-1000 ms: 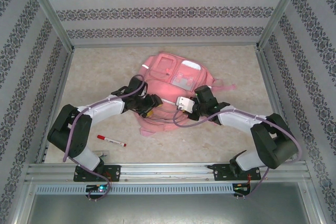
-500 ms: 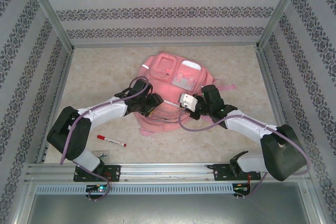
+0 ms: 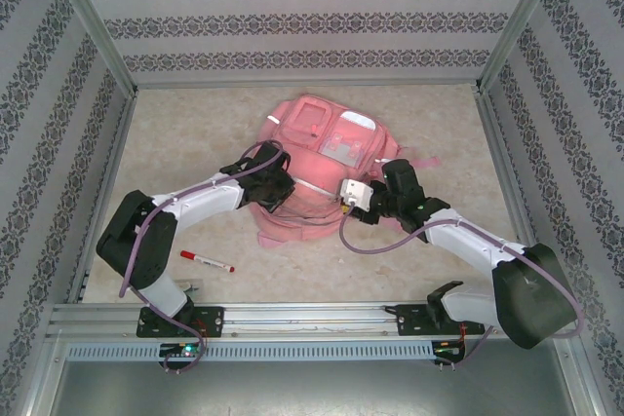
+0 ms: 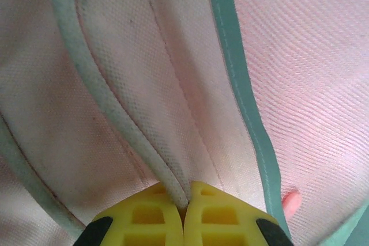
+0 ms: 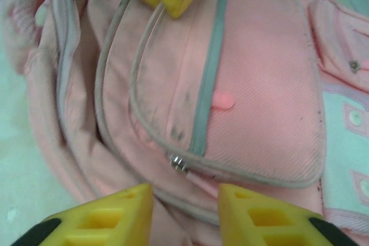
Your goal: Pack the student bag
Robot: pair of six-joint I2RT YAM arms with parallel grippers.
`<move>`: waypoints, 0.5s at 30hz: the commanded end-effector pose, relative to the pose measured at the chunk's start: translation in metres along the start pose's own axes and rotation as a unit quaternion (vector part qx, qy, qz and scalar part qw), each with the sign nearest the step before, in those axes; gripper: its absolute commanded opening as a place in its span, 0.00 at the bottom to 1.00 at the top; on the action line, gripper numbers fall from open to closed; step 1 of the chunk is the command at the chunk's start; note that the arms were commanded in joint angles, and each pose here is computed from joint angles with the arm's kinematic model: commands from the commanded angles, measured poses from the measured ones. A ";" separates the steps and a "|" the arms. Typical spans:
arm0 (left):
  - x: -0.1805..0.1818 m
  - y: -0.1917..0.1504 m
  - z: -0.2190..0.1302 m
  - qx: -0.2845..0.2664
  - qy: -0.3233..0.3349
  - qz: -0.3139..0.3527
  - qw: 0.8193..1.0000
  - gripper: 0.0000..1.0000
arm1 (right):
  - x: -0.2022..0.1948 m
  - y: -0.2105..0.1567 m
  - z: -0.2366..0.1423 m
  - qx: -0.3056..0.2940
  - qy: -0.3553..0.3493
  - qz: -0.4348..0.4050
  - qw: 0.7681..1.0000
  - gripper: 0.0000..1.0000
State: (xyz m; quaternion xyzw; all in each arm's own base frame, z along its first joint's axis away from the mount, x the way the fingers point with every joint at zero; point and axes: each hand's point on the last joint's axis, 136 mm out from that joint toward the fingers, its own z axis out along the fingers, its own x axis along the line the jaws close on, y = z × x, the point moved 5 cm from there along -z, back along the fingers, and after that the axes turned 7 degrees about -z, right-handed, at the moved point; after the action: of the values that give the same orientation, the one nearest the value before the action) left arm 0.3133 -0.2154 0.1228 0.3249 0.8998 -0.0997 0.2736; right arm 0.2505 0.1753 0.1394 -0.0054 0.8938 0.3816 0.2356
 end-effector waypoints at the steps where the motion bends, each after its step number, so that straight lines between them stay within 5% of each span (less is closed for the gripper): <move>1: -0.021 -0.006 -0.035 0.002 -0.030 -0.029 0.999 0.00 | 0.015 -0.004 -0.006 -0.021 0.049 -0.027 0.998 0.40; 15: -0.044 -0.021 -0.053 0.072 -0.103 -0.084 0.988 0.00 | -0.029 -0.013 0.021 -0.009 0.018 0.037 0.999 0.36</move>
State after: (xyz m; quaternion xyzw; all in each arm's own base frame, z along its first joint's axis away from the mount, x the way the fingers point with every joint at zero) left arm 0.3093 -0.2211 0.1649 0.3022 0.8868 -0.1491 0.3162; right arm 0.2761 0.1718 0.1214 0.0079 0.9036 0.3819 0.1939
